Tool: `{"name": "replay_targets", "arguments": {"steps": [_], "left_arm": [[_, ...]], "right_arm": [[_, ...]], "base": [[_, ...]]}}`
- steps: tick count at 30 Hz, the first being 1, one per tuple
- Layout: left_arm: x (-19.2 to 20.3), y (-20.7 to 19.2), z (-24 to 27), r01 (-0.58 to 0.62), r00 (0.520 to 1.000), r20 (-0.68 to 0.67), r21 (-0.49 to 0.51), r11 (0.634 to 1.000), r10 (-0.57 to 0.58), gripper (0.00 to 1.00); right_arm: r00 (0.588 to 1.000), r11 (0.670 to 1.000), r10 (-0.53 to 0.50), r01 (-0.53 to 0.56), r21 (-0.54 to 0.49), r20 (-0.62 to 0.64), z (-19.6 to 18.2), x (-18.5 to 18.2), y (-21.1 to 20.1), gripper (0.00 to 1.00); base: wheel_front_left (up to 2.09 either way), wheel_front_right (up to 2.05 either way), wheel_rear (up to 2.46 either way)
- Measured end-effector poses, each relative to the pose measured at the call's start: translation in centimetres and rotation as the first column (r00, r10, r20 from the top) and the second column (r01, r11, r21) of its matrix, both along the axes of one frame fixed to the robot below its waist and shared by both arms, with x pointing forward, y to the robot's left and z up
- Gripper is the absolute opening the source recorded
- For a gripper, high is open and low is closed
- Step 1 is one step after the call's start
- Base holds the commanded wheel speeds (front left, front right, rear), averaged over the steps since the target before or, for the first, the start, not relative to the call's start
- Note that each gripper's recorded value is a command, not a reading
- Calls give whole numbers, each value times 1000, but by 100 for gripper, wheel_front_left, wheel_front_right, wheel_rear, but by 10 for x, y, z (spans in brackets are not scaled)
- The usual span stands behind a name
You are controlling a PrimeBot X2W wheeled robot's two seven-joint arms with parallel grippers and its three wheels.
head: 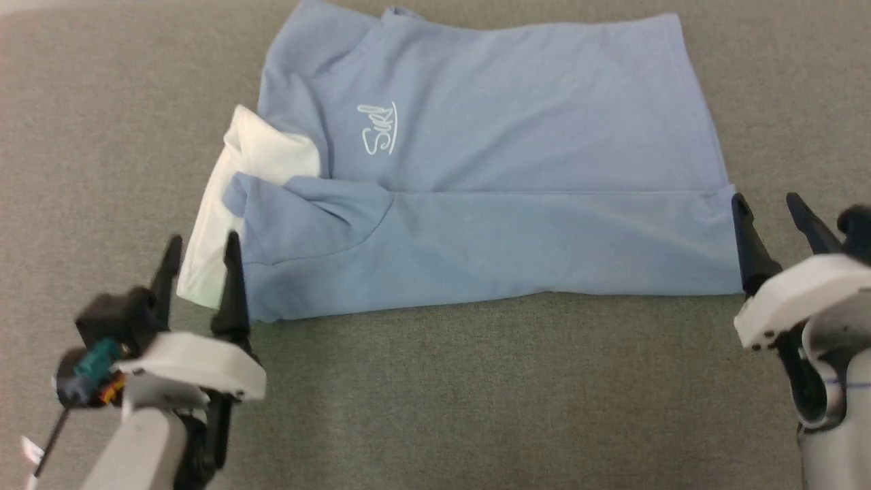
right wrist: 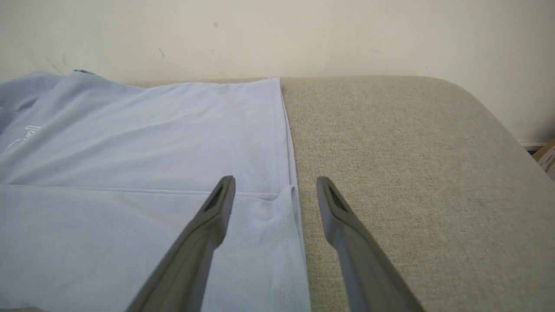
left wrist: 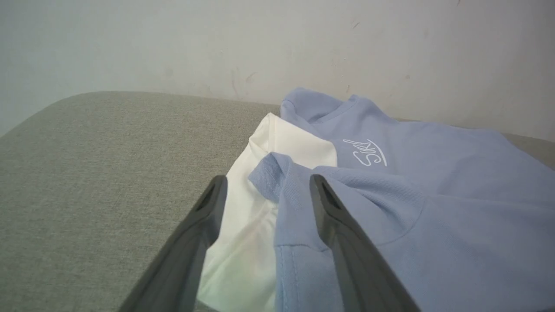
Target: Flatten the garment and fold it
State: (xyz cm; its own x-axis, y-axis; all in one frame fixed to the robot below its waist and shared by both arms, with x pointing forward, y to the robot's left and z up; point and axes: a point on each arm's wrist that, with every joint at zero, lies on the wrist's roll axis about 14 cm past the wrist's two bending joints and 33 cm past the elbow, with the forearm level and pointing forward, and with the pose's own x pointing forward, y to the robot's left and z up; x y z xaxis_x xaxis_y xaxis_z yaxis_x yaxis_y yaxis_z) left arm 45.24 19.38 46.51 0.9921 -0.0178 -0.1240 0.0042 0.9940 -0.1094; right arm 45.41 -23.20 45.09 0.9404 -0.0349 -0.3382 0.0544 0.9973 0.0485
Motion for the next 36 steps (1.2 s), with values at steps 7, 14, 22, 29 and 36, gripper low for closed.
{"name": "replay_targets", "arguments": {"steps": [7,14,22,29,36], "left_arm": [[-37,-3,-10,-55,997,-58,-36,998,53,100],[-48,-6,-43,-114,963,-256,-88,990,88,100],[-48,-11,-69,-169,901,-423,-145,975,93,100],[-45,-19,-78,-164,877,-476,-170,972,65,37],[-43,-21,-77,-141,888,-458,-179,974,44,0]], "right_arm": [[973,999,-26,18,36,228,31,-25,7,100],[932,997,-64,46,60,356,47,-43,2,100],[938,994,-93,69,82,334,37,-57,-3,100],[936,992,-116,93,85,333,36,-63,-10,100],[943,994,-102,88,58,317,30,-58,-10,100]], "base": [[0,0,0],[0,0,0],[0,0,0],[0,0,0],[0,0,0]]}}
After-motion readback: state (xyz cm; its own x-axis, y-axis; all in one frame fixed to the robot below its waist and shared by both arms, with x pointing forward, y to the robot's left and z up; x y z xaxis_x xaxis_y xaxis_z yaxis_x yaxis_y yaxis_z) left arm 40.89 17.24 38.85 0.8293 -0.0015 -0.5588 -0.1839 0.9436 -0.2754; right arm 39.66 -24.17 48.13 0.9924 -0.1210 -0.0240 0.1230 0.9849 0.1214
